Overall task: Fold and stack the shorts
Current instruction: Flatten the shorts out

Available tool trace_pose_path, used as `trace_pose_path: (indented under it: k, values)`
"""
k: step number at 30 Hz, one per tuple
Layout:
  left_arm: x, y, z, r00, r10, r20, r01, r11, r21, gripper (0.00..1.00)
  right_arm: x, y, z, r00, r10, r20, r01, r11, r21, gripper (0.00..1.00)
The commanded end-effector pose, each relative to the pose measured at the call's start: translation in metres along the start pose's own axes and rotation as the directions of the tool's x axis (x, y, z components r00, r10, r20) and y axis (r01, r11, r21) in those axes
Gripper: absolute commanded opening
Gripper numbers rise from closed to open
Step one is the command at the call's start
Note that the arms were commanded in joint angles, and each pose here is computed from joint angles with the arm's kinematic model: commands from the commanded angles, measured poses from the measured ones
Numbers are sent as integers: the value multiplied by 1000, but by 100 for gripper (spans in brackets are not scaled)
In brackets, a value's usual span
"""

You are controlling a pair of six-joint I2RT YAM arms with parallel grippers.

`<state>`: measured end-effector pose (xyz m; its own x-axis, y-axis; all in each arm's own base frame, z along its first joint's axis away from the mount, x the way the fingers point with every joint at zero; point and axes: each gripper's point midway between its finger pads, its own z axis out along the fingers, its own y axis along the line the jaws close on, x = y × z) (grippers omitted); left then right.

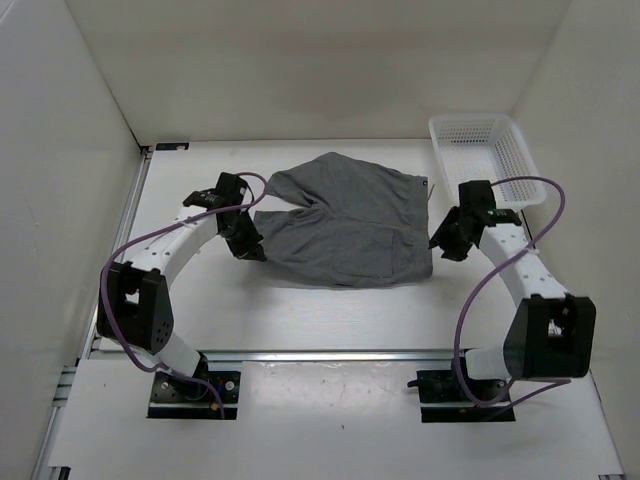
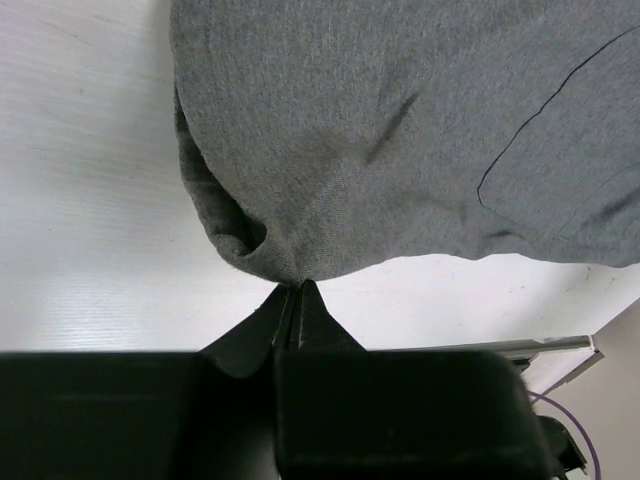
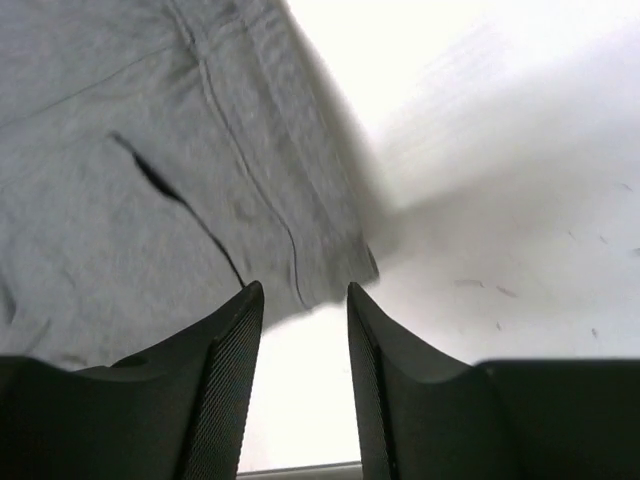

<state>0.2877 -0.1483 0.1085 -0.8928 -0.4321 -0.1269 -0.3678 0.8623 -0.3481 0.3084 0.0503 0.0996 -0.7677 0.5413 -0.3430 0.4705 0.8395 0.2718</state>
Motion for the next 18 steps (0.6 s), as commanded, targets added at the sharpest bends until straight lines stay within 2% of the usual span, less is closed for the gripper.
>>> trace_pose_path:
  k: [1, 6, 9, 12, 13, 16, 18]
  values:
    - [-6, -9, -9, 999, 17, 34, -18, 1000, 18, 10, 15, -18, -2, 999, -48, -4, 48, 998, 34, 46]
    - [1, -10, -6, 999, 31, 14, -31, 999, 7, 10, 25, -15, 25, 993, -83, -82, 85, 996, 15, 68]
    - [1, -10, -6, 999, 31, 14, -32, 999, 7, 10, 21, -4, 42, 989, -101, -107, 99, 995, -22, 73]
    - [2, -12, -8, 999, 41, 26, -42, 999, 8, 10, 20, 1, 53, 988, -102, -113, 97, 994, -44, 56]
    - [1, -13, -11, 999, 34, 33, -34, 999, 15, 10, 16, 6, 52, 989, -104, -102, 98, 993, -62, 33]
    - [3, -11, -9, 999, 33, 27, -33, 999, 9, 10, 14, 7, 48, 989, -114, -90, 108, 992, -70, 6]
    - [4, -8, -10, 999, 33, 33, -33, 999, 3, 10, 10, 12, 44, 989, -137, -63, 132, 988, -75, 0]
